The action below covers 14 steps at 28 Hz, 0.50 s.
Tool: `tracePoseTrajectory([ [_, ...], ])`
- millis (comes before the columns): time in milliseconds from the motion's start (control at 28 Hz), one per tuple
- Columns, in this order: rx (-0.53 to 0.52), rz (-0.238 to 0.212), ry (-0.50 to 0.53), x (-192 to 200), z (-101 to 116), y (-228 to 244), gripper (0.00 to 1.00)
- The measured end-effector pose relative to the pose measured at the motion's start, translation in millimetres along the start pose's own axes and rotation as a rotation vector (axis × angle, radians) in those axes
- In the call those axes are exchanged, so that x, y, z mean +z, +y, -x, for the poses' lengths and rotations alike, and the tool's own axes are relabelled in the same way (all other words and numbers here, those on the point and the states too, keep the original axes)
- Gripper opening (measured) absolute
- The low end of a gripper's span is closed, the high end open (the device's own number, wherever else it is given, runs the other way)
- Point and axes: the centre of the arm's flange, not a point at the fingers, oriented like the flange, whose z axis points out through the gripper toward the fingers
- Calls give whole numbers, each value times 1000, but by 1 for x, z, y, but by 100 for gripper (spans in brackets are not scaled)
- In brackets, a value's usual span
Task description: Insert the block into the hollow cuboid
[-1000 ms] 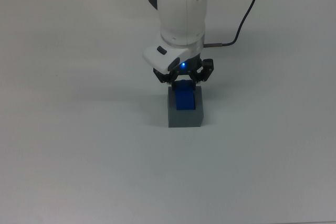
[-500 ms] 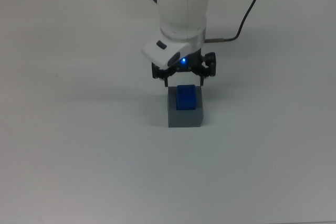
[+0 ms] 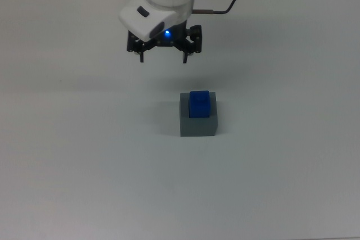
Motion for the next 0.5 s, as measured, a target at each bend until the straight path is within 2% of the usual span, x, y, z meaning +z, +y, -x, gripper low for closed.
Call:
tracePoseTrajectory([
  [500,48,1,-2,1,0,31,100],
])
